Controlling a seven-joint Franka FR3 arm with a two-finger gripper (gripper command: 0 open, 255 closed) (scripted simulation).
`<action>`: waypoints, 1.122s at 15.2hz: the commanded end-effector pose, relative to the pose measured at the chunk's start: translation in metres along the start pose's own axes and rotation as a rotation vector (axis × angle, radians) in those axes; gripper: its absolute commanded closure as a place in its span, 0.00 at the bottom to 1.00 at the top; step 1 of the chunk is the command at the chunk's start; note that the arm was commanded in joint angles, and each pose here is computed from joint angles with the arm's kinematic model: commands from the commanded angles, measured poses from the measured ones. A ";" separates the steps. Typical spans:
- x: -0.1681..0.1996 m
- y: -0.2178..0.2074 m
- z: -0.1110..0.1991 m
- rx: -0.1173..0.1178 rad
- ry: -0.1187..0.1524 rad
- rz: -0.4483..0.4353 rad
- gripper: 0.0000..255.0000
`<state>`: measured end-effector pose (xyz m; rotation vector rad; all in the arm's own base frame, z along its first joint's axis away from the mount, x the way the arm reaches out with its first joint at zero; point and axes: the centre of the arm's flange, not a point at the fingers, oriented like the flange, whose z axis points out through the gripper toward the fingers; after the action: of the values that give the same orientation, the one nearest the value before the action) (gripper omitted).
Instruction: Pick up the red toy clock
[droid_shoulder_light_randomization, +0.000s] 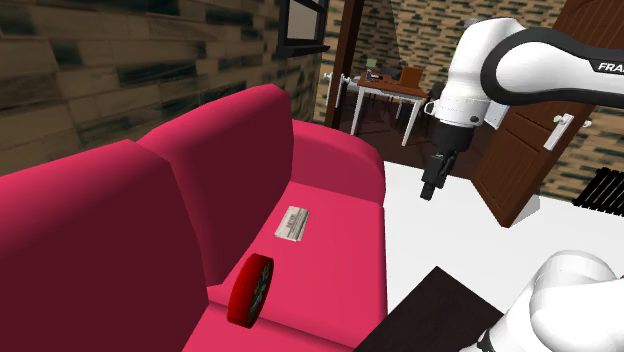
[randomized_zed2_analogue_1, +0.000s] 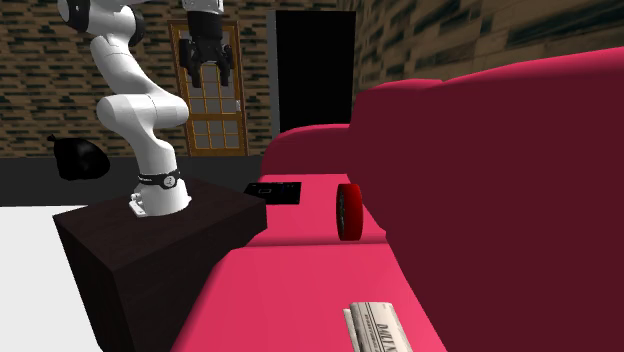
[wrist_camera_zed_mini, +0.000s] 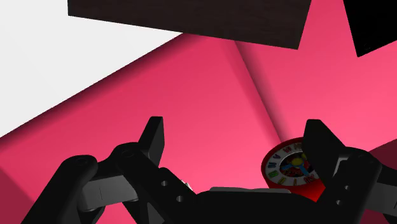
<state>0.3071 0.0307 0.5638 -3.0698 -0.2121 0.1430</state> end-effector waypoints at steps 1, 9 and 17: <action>0.000 0.000 0.000 0.000 0.000 0.000 0.00; 0.043 -0.071 0.062 0.005 0.017 0.172 0.00; 0.099 -0.134 0.124 0.009 0.033 0.345 0.00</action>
<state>0.3694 0.1766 0.4493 -3.0717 0.2822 0.1115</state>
